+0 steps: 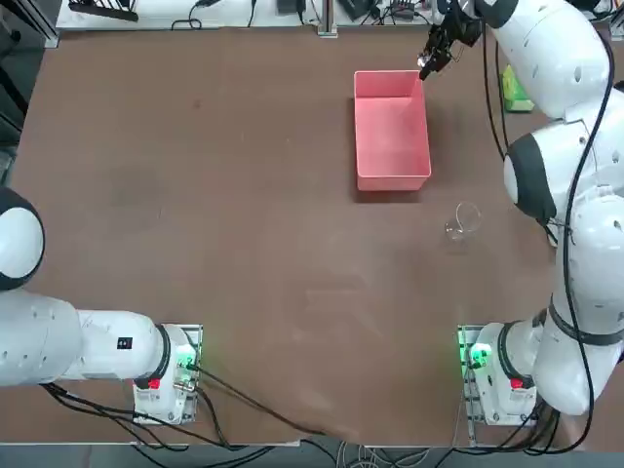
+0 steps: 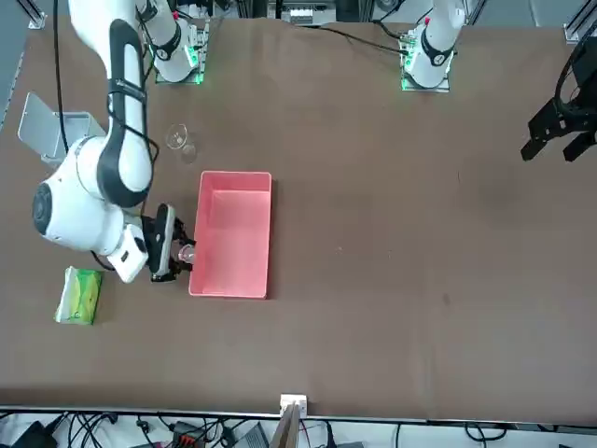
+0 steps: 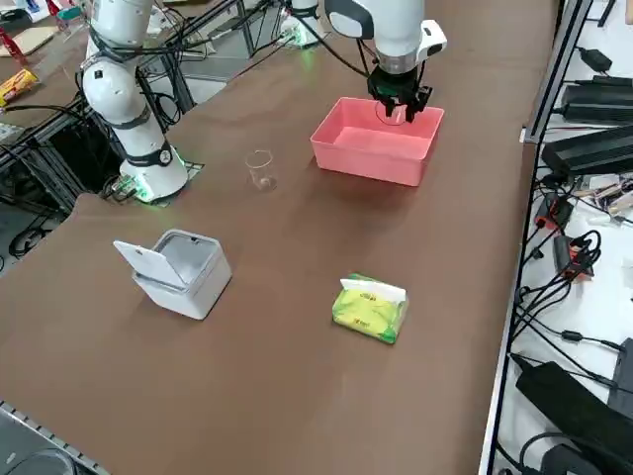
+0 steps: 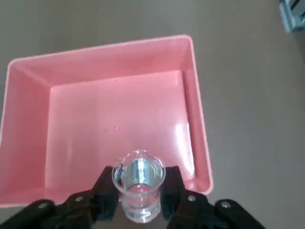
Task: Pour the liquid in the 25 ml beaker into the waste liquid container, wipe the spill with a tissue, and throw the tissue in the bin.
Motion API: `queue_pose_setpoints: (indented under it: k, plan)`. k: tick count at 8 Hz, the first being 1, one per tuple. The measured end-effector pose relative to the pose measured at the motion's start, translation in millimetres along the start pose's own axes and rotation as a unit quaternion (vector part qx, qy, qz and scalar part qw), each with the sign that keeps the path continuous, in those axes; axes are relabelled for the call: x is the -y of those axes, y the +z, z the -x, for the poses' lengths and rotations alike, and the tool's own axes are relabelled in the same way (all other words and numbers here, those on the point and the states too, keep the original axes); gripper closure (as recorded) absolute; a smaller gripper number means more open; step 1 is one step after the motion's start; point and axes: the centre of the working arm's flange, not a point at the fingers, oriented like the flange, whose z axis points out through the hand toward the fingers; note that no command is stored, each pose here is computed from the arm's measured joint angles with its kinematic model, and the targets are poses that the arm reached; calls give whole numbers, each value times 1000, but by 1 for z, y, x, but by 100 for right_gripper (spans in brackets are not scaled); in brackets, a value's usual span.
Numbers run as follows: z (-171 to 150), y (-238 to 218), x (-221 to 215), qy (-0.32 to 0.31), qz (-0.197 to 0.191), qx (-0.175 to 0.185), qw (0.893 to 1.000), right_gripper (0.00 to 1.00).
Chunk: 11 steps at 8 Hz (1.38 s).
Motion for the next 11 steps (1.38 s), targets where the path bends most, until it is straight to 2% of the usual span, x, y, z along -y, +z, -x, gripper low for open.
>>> queue_pose_setpoints:
  k: [3,6,11]
  plan:
    - [-16,6,9,10,-4,65,998,53]
    - [-29,-4,14,14,-2,132,991,53]
    - [-48,-21,22,18,-8,202,979,53]
